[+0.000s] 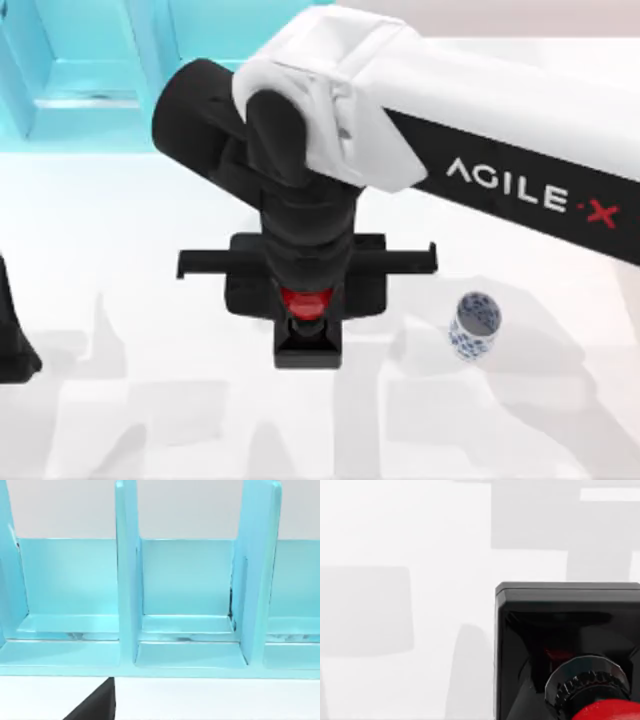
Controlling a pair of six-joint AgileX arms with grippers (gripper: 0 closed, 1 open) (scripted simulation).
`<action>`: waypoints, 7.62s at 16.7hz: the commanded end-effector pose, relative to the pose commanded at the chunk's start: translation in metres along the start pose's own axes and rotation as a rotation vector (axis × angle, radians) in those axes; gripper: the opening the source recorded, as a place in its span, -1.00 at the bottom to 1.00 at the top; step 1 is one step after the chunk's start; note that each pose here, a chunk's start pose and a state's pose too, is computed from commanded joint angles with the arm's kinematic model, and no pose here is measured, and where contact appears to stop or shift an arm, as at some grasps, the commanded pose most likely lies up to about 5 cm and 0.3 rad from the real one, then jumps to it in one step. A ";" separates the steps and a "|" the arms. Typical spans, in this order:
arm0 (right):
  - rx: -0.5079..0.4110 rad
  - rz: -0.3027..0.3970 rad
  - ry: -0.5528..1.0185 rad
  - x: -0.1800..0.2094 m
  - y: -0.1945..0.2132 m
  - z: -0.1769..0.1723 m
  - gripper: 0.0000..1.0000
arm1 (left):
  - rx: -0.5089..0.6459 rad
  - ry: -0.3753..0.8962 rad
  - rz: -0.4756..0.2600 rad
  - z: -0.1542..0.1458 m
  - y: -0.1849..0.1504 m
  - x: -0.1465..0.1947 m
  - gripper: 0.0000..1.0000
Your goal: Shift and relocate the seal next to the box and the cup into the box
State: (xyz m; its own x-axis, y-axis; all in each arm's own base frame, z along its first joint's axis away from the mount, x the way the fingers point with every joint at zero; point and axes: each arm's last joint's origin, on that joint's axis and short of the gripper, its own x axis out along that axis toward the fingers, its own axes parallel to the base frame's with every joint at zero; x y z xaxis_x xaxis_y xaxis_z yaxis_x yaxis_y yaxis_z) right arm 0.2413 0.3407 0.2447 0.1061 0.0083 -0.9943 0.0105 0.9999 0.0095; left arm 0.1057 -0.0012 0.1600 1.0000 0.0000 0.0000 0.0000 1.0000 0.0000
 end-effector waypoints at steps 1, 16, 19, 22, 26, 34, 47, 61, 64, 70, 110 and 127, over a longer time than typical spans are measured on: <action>-0.002 -0.006 0.004 -0.003 -0.006 -0.001 -1.00 | 0.000 0.000 0.000 0.000 0.000 0.000 1.00; -0.006 -0.002 0.008 -0.039 -0.147 0.008 -1.00 | 0.000 0.000 0.000 0.000 0.000 0.000 1.00; -0.005 0.002 0.004 -0.044 -0.210 -0.012 -1.00 | 0.000 0.000 0.000 0.000 0.000 0.000 1.00; -0.005 0.001 0.004 -0.039 -0.255 -0.038 -1.00 | 0.000 0.000 0.000 0.000 0.000 0.000 1.00; -0.006 0.000 0.005 -0.034 -0.276 -0.053 -1.00 | 0.000 0.000 0.000 0.000 0.000 0.000 1.00; -0.007 0.000 0.004 -0.019 -0.275 -0.052 -1.00 | 0.000 0.000 0.000 0.000 0.000 0.000 1.00; -0.006 0.000 0.005 0.031 -0.276 -0.055 -1.00 | 0.000 0.000 0.000 0.000 0.000 0.000 1.00; -0.006 0.000 0.005 0.031 -0.276 -0.055 1.00 | 0.000 0.000 0.000 0.000 0.000 0.000 1.00; -0.006 0.000 0.005 0.031 -0.276 -0.055 1.00 | 0.000 0.000 0.000 0.000 0.000 0.000 1.00; -0.007 0.001 0.004 0.030 -0.275 -0.055 1.00 | 0.000 0.000 0.000 0.000 0.000 0.000 1.00; -0.001 -0.010 0.107 0.060 -0.166 0.057 1.00 | 0.000 0.000 0.000 0.000 0.000 0.000 1.00; -0.001 -0.009 0.107 0.110 -0.166 0.050 -0.06 | 0.000 0.000 0.000 0.000 0.000 0.000 1.00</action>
State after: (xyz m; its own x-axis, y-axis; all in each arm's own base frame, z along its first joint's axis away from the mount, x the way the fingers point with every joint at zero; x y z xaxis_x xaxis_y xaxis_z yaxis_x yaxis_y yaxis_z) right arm 0.3011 0.1748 0.1390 -0.0009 0.0000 -1.0000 0.0100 0.9999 0.0000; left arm 0.1057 -0.0012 0.1600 1.0000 0.0000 0.0000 0.0000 1.0000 0.0000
